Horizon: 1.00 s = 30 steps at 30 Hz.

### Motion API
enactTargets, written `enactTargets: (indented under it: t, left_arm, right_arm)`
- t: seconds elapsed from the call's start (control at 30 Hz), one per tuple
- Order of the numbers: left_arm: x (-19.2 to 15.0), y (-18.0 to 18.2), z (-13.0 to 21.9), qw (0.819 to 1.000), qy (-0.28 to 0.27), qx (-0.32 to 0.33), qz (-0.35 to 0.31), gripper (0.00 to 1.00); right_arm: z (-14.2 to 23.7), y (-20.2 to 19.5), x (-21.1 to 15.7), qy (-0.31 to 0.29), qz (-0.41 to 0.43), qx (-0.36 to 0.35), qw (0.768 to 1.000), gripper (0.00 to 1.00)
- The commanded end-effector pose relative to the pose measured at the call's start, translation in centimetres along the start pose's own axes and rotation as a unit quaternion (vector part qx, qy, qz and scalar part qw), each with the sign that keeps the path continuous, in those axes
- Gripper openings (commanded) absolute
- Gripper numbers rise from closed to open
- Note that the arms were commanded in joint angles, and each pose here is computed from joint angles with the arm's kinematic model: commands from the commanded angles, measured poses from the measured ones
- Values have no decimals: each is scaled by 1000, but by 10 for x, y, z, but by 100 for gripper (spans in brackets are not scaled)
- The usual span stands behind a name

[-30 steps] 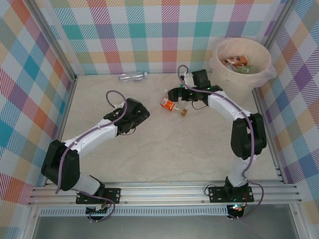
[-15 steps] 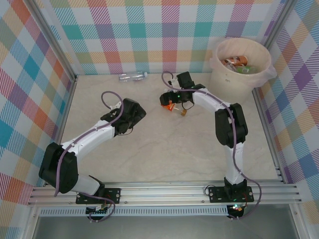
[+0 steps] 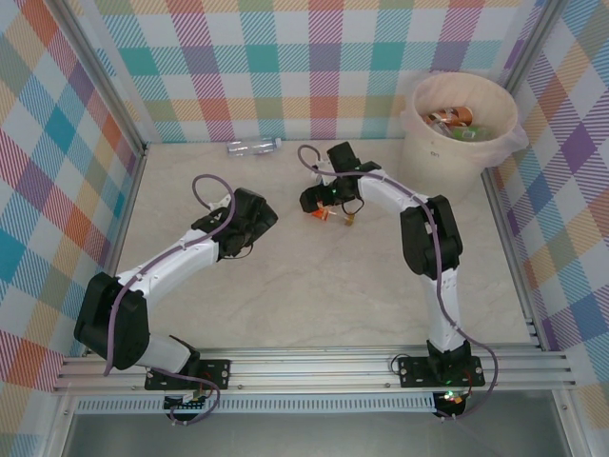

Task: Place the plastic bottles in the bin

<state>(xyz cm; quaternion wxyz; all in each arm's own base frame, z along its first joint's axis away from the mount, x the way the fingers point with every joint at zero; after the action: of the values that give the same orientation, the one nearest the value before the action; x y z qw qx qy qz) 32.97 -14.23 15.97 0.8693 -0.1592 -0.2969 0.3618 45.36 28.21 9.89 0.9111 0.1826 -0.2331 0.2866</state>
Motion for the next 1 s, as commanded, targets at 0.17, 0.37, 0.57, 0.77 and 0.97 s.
enactTargets:
  t: [0.17,0.37,0.57,0.77,0.97]
  left_arm:
    - [4,13,-2,1000,-5,19,7,100]
    - [7,18,-1,1000,-10,22,11,100]
    - [6,17,-2,1000,-6,18,13,100]
    - [4,11,-5,1000,2,4,6,100]
    - [-3,-7,-11,999,26,-45,-7,100]
  right_arm:
    - [-23,18,-31,75,67,-35,994,95]
    - [-20,20,-46,89,64,-58,992,82]
    - [-8,18,-36,52,31,-83,995,65]
    - [32,23,-9,-22,31,-97,995,58]
    - [82,29,19,-94,32,-109,989,56]
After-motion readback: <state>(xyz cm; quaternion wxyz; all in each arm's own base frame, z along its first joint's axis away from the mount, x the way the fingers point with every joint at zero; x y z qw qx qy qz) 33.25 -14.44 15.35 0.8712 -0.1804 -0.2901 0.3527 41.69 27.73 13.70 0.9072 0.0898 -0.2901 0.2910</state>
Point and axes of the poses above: each hand's point on the last joint's axis, 136 mm out from that joint toward the fingers, its own z axis back along the fingers, its own y axis along the line the jaws close on, x = y × z, the point moved 3 cm from there along z, back along the fingers, and after that the axes turned 5 degrees about z, right-handed, at the moved point
